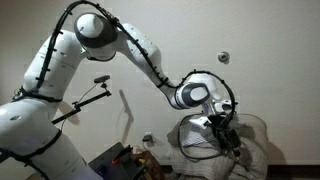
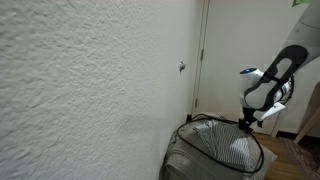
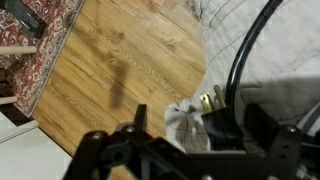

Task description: Tie a knot using the black cable

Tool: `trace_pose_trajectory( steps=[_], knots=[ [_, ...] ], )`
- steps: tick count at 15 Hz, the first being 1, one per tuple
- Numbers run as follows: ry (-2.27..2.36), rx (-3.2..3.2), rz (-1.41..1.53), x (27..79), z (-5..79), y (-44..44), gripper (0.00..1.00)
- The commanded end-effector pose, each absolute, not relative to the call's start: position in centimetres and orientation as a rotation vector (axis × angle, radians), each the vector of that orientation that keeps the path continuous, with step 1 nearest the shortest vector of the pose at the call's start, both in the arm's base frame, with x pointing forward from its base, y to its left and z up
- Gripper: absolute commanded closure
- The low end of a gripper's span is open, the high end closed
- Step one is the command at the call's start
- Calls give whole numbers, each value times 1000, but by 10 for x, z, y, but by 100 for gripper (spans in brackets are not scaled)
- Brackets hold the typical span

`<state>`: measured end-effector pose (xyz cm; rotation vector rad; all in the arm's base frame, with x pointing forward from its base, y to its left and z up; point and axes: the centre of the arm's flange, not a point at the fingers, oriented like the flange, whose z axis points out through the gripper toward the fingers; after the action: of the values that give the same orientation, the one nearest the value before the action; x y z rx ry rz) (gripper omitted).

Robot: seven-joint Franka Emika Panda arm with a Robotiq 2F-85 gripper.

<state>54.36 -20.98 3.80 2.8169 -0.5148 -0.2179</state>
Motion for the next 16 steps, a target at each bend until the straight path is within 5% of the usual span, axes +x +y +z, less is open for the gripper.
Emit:
trace_pose_trajectory(
  steps=[1, 16],
  knots=[
    [-515, 2817, -218, 544, 38, -210, 0],
    [-571, 2782, -151, 529, 62, -205, 0]
  ],
)
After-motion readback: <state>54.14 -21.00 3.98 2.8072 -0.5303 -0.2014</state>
